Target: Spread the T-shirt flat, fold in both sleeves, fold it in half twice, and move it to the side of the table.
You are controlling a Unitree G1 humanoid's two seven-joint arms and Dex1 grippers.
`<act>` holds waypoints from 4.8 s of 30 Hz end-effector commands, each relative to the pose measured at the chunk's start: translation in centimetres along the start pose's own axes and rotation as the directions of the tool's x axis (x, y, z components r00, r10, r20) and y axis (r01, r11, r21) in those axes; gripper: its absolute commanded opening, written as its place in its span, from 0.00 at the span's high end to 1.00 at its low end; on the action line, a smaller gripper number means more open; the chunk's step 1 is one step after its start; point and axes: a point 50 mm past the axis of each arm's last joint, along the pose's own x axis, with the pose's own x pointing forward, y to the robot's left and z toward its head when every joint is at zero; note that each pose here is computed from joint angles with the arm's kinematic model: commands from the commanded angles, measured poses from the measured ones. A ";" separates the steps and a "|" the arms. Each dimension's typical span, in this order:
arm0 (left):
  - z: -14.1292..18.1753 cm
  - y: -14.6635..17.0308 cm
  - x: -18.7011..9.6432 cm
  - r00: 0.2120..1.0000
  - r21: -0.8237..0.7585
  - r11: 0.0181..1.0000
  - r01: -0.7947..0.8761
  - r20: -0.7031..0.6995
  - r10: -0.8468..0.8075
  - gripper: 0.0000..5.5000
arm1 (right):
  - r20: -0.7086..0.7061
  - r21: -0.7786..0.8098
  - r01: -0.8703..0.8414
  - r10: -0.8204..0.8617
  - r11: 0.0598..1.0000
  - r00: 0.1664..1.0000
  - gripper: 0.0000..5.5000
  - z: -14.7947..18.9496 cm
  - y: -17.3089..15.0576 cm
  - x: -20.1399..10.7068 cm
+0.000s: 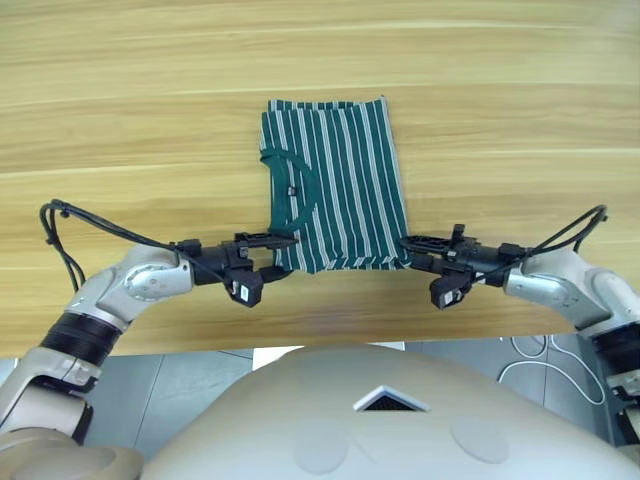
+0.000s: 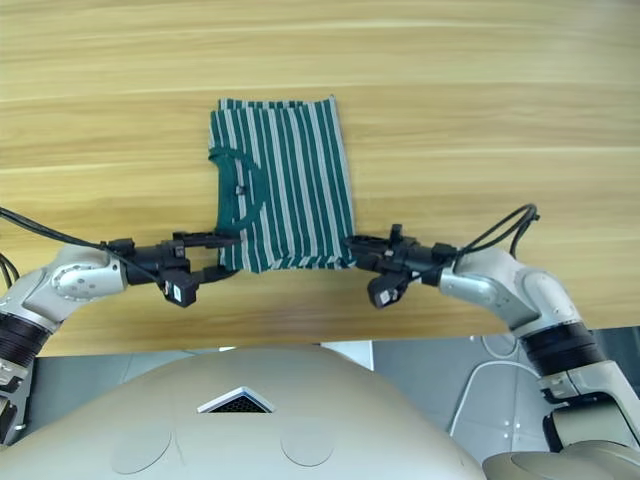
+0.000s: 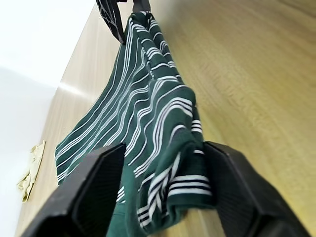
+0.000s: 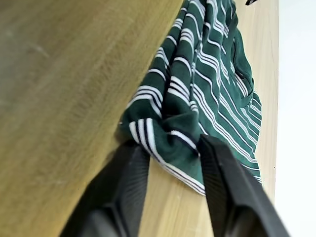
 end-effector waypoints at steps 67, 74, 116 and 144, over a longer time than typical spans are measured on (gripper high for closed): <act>-7.7 8.1 2.0 0.803 -0.132 0.820 -0.557 -0.337 0.492 0.98 | -0.328 0.267 0.625 -0.541 0.733 0.774 0.98 -7.0 -9.8 3.8; -9.4 9.8 1.7 0.756 -0.124 0.783 -0.609 -0.390 0.526 0.98 | -0.342 0.263 0.624 -0.534 0.736 0.773 0.98 -8.1 -10.9 5.3; -13.8 16.9 0.2 0.219 -0.090 0.258 -0.962 -0.819 0.530 0.52 | -0.355 0.466 0.577 -0.456 0.671 0.816 0.47 -7.1 -10.6 15.6; -13.7 13.7 -2.1 -0.118 -0.191 -0.407 -0.893 -0.775 0.621 0.52 | -0.520 0.851 0.506 -0.370 -0.144 0.769 0.47 -9.7 -20.5 13.9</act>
